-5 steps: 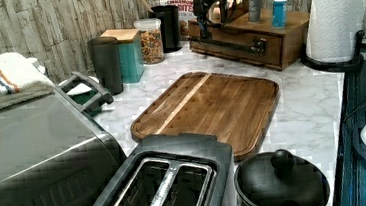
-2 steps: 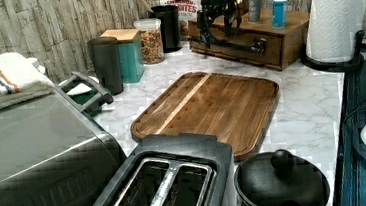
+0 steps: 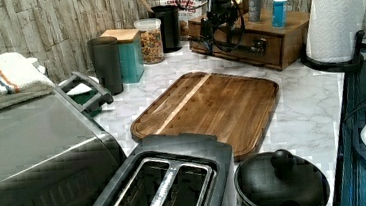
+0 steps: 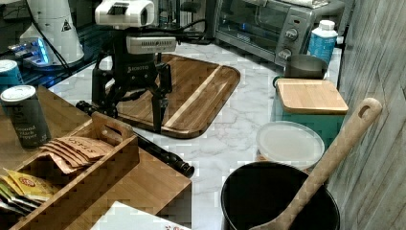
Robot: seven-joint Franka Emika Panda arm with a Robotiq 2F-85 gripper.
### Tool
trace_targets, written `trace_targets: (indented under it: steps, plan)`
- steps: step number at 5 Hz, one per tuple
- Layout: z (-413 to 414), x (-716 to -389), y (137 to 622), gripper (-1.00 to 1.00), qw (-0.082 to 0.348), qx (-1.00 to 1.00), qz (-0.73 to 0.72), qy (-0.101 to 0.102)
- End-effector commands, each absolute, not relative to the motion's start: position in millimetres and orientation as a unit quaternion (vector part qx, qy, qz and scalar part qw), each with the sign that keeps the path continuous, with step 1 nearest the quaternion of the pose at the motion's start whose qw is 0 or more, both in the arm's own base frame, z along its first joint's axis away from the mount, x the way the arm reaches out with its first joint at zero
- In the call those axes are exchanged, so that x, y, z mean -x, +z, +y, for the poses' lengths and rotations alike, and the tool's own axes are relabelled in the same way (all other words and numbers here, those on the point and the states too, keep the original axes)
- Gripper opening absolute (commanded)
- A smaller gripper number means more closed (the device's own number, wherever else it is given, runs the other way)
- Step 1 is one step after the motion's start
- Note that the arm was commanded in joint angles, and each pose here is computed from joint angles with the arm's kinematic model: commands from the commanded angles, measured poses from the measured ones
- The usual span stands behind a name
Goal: Open the drawer.
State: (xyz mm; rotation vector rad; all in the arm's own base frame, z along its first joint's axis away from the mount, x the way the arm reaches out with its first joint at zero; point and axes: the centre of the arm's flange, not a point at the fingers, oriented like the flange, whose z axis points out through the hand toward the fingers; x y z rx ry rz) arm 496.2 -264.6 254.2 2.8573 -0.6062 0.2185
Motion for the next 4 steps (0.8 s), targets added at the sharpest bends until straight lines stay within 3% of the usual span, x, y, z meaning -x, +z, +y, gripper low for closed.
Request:
trace_targets:
  steps: [1, 4]
  plan:
    - [-265, -514, 250, 1.0, 0.08, -0.969, -0.216, 0.089]
    - [-257, -544, 241, 1.0, 0.066, -0.98, -0.169, 0.079]
